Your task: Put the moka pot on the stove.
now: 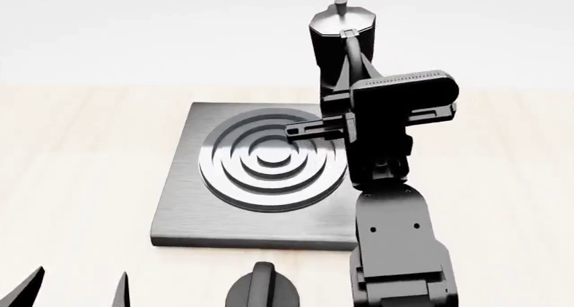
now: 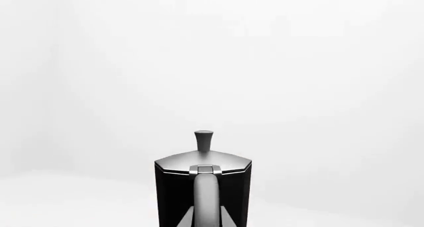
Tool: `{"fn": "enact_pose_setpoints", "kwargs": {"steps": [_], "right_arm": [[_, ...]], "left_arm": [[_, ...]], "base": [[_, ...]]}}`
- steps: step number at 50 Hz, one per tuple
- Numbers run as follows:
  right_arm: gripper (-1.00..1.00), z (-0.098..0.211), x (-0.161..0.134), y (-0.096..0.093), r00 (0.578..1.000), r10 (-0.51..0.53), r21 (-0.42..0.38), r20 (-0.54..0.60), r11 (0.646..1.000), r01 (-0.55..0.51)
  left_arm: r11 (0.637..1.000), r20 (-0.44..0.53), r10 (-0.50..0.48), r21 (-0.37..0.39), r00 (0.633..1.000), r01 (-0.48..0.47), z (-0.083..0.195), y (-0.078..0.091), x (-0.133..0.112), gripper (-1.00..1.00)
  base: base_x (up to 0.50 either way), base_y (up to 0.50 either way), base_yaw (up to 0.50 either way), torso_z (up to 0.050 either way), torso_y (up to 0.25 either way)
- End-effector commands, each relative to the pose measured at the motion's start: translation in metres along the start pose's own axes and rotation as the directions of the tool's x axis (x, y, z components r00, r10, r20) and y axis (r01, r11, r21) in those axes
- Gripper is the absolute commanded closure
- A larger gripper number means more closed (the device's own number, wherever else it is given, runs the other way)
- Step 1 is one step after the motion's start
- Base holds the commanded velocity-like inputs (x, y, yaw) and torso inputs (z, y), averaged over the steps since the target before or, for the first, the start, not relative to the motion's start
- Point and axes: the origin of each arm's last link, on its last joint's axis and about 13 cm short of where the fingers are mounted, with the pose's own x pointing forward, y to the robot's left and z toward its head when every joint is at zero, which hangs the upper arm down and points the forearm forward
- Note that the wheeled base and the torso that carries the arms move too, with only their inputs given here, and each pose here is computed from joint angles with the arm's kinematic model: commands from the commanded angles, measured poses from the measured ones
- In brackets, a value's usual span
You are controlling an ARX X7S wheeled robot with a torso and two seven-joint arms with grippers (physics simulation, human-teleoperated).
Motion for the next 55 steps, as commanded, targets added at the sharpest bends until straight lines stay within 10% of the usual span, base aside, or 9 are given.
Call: {"fn": "enact_pose_setpoints", "kwargs": {"steps": [1, 55], "right_arm": [[1.0, 0.001, 0.002, 0.011, 1.0, 0.003, 0.062, -0.024, 0.998, -0.001], [1.0, -0.001, -0.001, 0.045, 0.989, 0.134, 0.195, -0.064, 0.974, -0.119]], "left_arm": [[1.0, 0.036, 0.025, 0.001, 0.999, -0.025, 0.001, 0.003, 0.0, -1.0], [1.0, 0.037, 0.025, 0.005, 0.999, -0.025, 0.001, 0.001, 0.004, -1.0]], "base": [[0.0, 0.0, 0.0, 0.0, 0.0], [0.0, 0.0, 0.0, 0.0, 0.001]]}}
